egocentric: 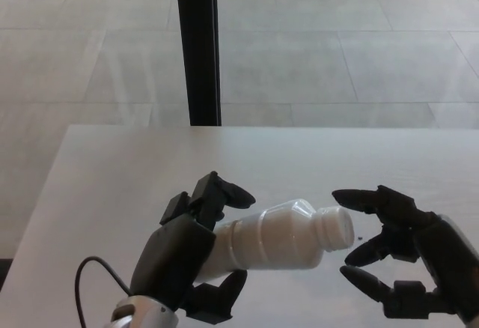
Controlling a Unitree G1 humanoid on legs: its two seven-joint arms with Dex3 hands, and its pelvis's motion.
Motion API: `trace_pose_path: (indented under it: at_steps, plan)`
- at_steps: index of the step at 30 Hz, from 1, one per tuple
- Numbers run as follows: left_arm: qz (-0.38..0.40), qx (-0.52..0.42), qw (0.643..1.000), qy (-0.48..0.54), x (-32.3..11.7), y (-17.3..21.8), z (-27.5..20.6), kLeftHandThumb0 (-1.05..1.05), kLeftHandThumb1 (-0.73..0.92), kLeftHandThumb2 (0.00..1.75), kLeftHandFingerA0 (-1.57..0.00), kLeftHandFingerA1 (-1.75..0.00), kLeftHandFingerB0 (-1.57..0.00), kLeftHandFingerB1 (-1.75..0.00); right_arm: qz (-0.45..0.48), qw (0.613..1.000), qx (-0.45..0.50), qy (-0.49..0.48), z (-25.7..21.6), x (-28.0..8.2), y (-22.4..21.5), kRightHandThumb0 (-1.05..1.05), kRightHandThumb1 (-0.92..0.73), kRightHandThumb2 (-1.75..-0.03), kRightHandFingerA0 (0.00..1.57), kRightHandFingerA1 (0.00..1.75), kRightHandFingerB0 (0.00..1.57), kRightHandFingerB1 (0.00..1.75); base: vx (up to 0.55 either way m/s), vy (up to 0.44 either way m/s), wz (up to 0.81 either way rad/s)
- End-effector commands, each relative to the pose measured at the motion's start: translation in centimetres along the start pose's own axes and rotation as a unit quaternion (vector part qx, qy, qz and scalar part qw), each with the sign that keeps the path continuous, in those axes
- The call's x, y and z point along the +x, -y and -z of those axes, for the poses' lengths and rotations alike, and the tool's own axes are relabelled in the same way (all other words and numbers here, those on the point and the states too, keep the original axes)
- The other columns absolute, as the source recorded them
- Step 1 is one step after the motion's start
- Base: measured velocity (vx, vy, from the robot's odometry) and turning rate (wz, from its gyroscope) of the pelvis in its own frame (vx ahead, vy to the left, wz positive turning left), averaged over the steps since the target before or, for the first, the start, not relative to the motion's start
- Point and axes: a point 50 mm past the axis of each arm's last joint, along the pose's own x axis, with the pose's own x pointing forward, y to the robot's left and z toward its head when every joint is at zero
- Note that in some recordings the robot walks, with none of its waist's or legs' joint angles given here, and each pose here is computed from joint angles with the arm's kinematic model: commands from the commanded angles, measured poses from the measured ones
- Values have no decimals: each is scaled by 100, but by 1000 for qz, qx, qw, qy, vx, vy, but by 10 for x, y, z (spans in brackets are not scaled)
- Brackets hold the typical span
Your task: The robot uses its left hand to to lift the bottle kept on the middle of the desk and tilts it towards its right hand. It then uses its right hand to rotate its cap to open it and places the bottle and cap back on the desk
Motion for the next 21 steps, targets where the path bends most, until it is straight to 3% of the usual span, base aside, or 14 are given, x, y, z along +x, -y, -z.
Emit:
trace_pose_path:
  at_steps: [1, 10, 11, 13, 14, 21]
  plan:
    - [-19, 9, 1000, 17, 1, -2, -2, 44, 55, 154, -115, -175, -103, -151, -20, 1000, -11, -6, 4, -4, -5, -55, -59, -58, 78, 90, 36, 38, 0, 0, 0]
    - [-15, 10, 1000, 11, 0, -1, -1, 44, 56, 152, -119, -175, -105, -152, 1, 1000, -4, 2, 1, -1, -1, -54, -60, -59, 82, 100, 43, 40, 0, 0, 0]
    - [-16, 11, 1000, 14, -1, 0, -1, 45, 55, 153, -119, -175, -105, -153, 11, 1000, 1, 8, -1, 0, 1, -57, -47, -85, 85, 98, 37, 52, 0, 0, 0]
    - [-17, 12, 1000, 16, -1, 1, 0, 46, 55, 155, -119, -175, -105, -153, 17, 1000, 3, 13, -1, 0, 3, -57, -48, -85, 85, 98, 37, 52, 0, 0, 0]
    - [-17, 9, 1000, 13, -2, 2, 0, 44, 56, 154, -120, -175, -106, -153, 23, 1000, 3, 15, -3, 1, 6, -54, -62, -59, 81, 100, 43, 40, 0, 0, 0]
    - [-12, 6, 1000, 15, -3, 3, 1, 44, 55, 156, -118, -175, -105, -154, 41, 999, 2, 23, -5, 1, 12, -56, -59, -60, 80, 97, 41, 40, 0, 0, 0]
